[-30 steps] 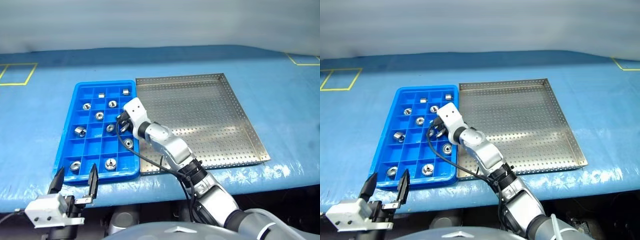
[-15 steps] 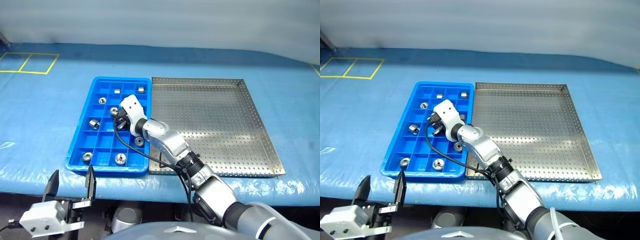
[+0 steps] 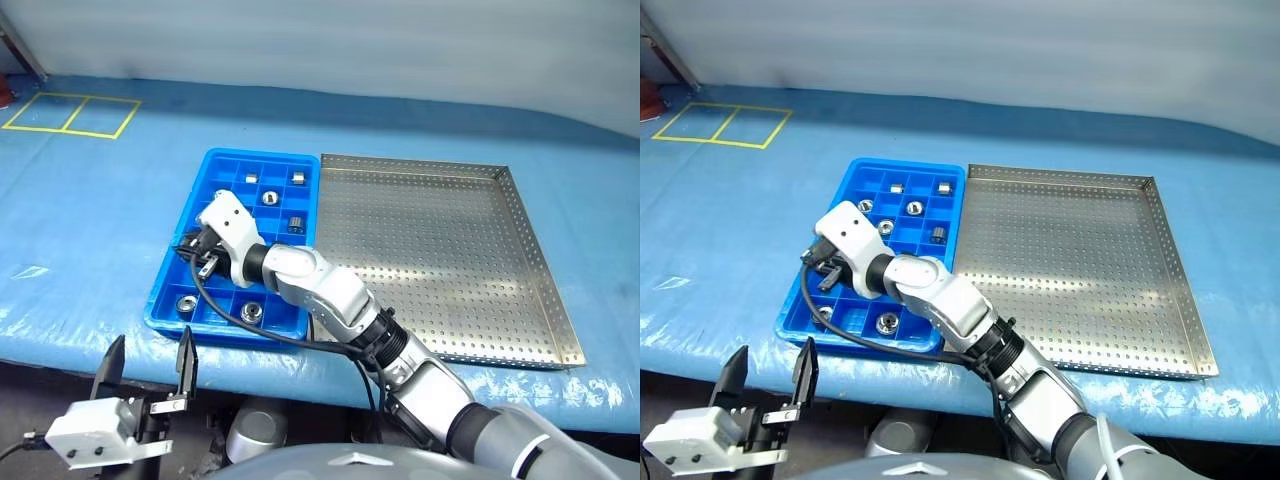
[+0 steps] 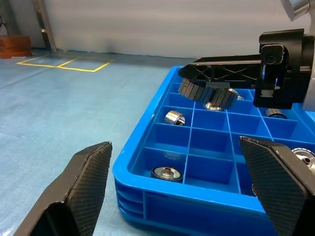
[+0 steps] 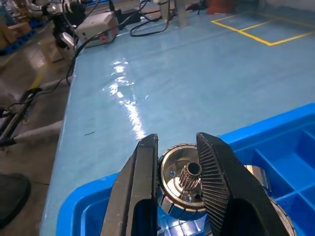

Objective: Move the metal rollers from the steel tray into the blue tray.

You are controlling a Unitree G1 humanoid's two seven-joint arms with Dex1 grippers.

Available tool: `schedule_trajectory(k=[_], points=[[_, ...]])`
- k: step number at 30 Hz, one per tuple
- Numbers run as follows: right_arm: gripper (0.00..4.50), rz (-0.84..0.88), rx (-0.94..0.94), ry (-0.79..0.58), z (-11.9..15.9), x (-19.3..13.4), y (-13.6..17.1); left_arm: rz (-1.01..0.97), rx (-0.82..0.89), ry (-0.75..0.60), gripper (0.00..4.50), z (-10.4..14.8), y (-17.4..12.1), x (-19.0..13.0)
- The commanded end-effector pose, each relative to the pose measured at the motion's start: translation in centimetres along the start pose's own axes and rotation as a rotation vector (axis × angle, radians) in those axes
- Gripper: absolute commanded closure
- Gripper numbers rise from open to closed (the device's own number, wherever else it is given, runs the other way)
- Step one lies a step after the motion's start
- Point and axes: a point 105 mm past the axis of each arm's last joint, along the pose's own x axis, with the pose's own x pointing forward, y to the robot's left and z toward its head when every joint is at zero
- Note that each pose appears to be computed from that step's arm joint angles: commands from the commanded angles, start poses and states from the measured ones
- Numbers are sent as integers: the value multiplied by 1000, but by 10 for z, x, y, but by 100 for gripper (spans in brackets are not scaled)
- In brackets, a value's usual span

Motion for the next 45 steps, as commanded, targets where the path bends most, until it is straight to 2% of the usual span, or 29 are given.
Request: schedule_trajectory(k=[1, 8, 14, 18, 25, 30, 35, 41, 45], points=[[368, 108, 53, -117, 30, 18, 43, -5, 10, -25, 0, 8, -1, 0], [368, 44, 56, -43, 7, 18, 26, -10, 17, -32, 0, 10, 1, 0], [368, 44, 104, -122, 32, 8, 18, 165, 36, -142, 0, 38, 38, 5], [368, -9, 132, -197, 56, -3, -1, 191, 5, -277, 0, 71, 45, 26], [368, -130, 248, -309, 87, -21, -40, 159, -116, -329, 0, 90, 40, 79], [368, -188, 385, -401, 106, -34, -63, 105, -389, -341, 0, 95, 26, 124], [368, -212, 576, -501, 124, -45, -79, -2, -541, -238, 0, 83, -12, 163], [368, -173, 695, -558, 138, -52, -79, -105, -356, -78, 0, 44, -47, 175], [368, -147, 713, -559, 141, -52, -74, -183, -333, -32, 0, 32, -63, 172]])
